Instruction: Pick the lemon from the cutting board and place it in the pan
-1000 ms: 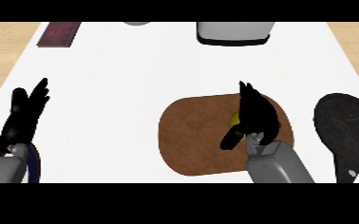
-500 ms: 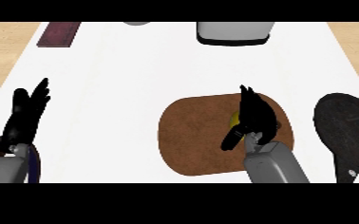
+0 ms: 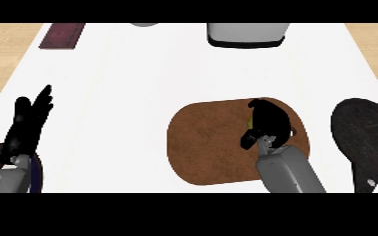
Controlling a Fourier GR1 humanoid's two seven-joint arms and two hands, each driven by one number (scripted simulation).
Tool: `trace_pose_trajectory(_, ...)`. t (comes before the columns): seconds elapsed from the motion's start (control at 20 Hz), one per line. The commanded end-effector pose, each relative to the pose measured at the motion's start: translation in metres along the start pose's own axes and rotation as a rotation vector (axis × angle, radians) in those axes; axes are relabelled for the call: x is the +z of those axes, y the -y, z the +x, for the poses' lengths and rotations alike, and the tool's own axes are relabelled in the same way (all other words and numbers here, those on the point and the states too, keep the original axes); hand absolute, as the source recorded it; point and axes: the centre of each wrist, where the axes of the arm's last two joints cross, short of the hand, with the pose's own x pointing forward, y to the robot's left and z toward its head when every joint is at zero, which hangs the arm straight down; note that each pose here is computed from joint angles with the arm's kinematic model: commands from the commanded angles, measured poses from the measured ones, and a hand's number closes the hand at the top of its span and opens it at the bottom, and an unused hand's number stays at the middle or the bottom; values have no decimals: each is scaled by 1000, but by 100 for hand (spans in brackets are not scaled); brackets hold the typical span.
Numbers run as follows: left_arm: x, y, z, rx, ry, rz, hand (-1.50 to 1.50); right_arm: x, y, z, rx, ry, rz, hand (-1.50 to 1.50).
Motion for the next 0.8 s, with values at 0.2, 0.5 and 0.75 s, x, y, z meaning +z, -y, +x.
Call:
trace_pose_trajectory(0.2, -2, 21, 2, 16, -9, -10, 0, 7, 3, -1, 105, -33, -101, 150)
trace_pose_trajectory(0.5, 3, -4, 0, 16, -25, 34, 0, -13, 16, -117, 177, 78, -86, 150)
trace_pose_trajectory(0.75, 9, -18, -21, 19, -87, 88, 0, -27, 48, -197, 253, 146, -71, 150)
